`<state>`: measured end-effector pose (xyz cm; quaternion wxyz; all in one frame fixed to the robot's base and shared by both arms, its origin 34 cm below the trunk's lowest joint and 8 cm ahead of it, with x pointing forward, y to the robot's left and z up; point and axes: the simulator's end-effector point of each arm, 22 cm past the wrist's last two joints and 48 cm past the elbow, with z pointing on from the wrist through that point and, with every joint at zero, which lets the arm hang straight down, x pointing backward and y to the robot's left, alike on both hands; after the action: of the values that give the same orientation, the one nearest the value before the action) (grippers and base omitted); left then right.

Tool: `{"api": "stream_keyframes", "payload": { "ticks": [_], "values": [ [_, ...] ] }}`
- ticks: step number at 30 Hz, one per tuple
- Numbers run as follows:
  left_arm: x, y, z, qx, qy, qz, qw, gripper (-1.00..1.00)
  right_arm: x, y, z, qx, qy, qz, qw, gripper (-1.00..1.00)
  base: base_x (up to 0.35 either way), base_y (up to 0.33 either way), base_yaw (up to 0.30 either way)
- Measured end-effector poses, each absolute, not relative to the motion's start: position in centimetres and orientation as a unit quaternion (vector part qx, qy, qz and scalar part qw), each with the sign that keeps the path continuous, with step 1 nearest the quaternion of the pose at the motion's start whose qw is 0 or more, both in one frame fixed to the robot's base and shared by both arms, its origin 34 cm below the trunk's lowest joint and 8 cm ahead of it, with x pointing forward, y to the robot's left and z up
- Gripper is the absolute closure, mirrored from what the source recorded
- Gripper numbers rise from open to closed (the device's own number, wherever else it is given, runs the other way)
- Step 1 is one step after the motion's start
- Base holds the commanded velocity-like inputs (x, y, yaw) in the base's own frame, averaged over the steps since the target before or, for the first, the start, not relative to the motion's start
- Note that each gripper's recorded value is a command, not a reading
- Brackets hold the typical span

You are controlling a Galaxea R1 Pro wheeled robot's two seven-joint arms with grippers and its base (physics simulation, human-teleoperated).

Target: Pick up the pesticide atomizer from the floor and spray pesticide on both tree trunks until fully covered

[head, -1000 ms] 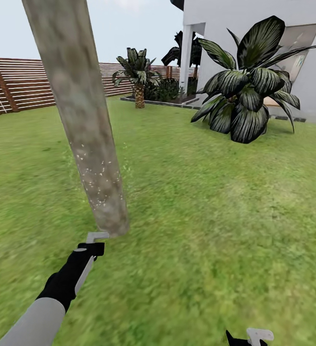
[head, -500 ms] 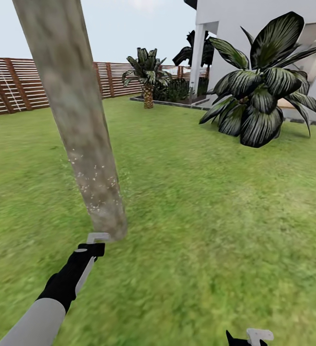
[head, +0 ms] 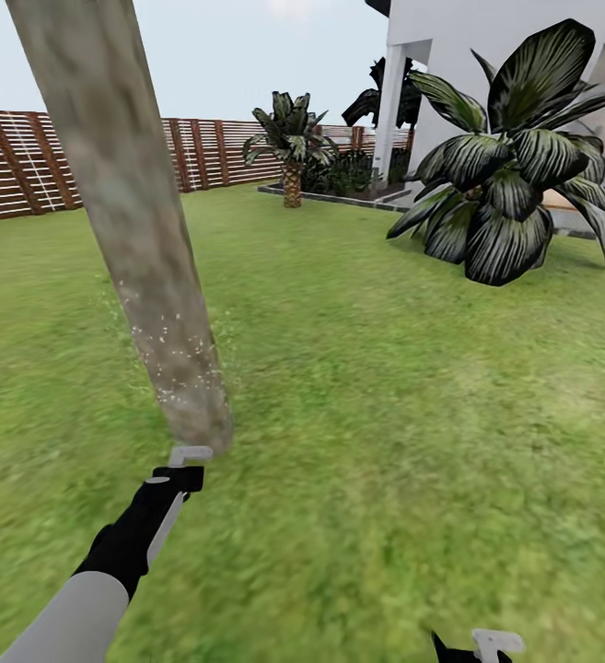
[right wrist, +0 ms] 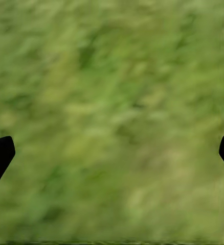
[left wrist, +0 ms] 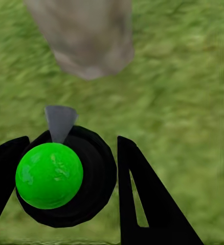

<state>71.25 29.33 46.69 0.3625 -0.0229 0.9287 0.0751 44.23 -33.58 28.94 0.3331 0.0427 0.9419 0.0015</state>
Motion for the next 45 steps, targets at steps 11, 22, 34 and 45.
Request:
{"api": "stream_keyframes", "payload": {
  "ticks": [11, 22, 34, 45],
  "values": [
    [71.2, 29.2, 46.6, -0.024, 0.929, 0.073, 0.362, 1.00, 44.2, -33.6, 28.9, 0.043, 0.942, 0.002, 0.333, -1.00, -0.332, -0.009, -0.209],
    [70.1, 29.0, 45.1, -0.018, 0.936, 0.070, 0.345, 1.00, 44.3, -33.6, 29.0, 0.043, 0.942, 0.002, 0.333, -1.00, -0.275, 0.000, -0.290],
    [68.8, 25.3, 42.5, 0.106, 0.926, 0.007, 0.361, 1.00, 49.8, -36.8, 32.6, 0.024, 0.917, -0.037, 0.397, -1.00, -0.006, 0.000, -0.070],
    [58.1, 19.1, 39.1, 0.405, 0.879, -0.167, 0.188, 1.00, 66.8, -9.1, 44.9, -0.344, 0.814, 0.163, 0.439, -1.00, 0.000, 0.000, 0.000]
  ]
}}
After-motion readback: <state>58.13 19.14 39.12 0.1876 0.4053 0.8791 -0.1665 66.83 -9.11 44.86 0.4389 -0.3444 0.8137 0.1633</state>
